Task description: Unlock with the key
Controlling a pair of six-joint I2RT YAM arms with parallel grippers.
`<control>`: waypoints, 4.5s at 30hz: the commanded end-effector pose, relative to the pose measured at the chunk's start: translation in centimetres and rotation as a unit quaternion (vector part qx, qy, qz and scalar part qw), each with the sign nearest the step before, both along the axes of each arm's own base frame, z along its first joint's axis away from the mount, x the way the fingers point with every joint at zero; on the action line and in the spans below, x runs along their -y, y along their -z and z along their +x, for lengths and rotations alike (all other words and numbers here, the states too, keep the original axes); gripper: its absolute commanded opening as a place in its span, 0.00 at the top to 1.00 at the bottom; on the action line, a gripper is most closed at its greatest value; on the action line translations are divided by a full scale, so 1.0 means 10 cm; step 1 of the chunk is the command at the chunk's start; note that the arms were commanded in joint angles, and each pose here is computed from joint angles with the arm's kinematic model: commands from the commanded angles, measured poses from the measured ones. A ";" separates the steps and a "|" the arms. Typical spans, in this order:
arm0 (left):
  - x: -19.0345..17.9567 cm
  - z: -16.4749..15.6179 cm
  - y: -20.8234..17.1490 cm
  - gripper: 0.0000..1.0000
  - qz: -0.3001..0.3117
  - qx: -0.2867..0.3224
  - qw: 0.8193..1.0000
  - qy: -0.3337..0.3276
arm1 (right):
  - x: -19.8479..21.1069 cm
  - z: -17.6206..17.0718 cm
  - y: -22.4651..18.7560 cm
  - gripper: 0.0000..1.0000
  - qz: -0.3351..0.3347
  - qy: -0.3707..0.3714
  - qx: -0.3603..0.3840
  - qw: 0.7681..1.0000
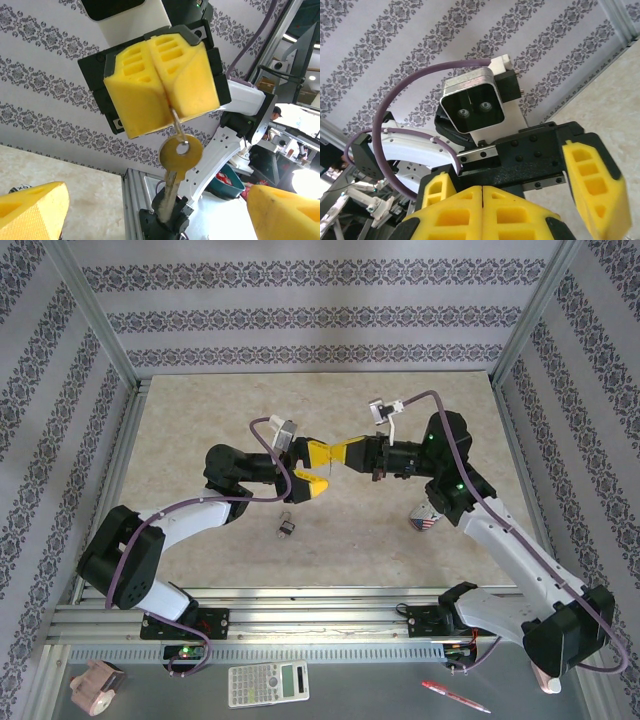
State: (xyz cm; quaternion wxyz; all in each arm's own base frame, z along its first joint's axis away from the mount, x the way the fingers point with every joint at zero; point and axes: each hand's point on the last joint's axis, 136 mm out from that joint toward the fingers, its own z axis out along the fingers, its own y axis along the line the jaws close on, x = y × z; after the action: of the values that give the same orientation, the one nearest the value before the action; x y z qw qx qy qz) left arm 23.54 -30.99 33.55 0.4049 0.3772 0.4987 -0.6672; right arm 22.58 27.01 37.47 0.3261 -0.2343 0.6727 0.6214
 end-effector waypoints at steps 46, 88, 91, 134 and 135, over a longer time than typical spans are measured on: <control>-0.50 0.40 -0.16 0.52 0.078 0.110 0.978 -0.159 | -0.65 0.69 -0.18 1.00 0.007 -0.184 0.007 0.983; -0.75 0.73 -0.05 1.00 0.194 0.157 0.913 -0.322 | -0.61 0.81 -0.23 0.82 0.007 -0.112 -0.002 0.994; -0.78 0.84 0.13 1.00 0.265 0.198 0.867 -0.373 | -0.60 0.90 -0.29 0.58 0.006 -0.067 -0.029 0.997; -0.62 1.11 0.72 1.00 0.408 0.440 0.675 -0.429 | -0.61 1.04 0.79 0.52 -0.026 0.108 -0.415 0.903; -0.62 1.11 0.73 1.00 0.410 0.442 0.673 -0.429 | -0.62 1.03 0.82 0.54 -0.028 0.107 -0.419 0.901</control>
State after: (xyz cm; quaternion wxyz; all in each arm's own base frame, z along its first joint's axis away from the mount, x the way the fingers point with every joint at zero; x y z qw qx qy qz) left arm 34.61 -24.22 25.06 0.6033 0.5035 0.6129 0.0829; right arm 32.91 32.60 28.96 0.0743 0.1163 0.7881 0.5999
